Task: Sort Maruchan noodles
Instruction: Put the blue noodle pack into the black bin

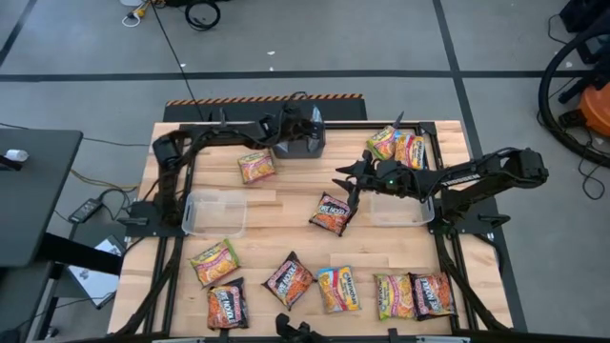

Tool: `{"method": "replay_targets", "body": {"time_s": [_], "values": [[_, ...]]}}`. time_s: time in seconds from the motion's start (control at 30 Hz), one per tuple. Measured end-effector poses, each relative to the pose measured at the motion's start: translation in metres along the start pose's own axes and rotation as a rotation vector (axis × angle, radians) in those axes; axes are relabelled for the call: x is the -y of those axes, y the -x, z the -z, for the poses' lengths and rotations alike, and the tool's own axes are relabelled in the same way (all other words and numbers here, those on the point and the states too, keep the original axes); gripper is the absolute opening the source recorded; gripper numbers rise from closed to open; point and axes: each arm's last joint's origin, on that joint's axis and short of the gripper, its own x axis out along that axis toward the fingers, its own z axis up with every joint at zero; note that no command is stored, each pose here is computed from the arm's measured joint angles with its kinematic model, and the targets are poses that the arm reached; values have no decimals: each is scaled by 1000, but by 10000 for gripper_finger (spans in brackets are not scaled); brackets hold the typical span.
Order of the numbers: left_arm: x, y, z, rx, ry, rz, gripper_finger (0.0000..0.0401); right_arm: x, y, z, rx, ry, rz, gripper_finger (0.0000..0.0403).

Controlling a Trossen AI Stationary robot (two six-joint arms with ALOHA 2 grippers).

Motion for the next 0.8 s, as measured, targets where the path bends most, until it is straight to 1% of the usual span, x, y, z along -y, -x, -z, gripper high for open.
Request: {"method": "replay_targets", "body": {"time_s": [0.13,0.23,0.3,0.43,0.5,0.67,0.8], "values": [[2,-7,7,13,18,30,9,0,0,0,-1,0,0,174],[0,-8,8,-1,15,14,11,0,1,1,-14,2,0,174],[-1,-8,8,-4,14,10,20,1,1,2,-25,4,1,174],[-1,-8,8,-6,1,9,62,6,4,2,-59,-34,20,174],[-1,-8,8,-7,-13,7,87,9,6,0,-112,-35,38,174],[0,-8,8,-1,-20,14,139,15,9,-20,-233,8,125,175],[2,-8,8,10,-19,28,165,21,9,-33,-288,15,156,175]]}}
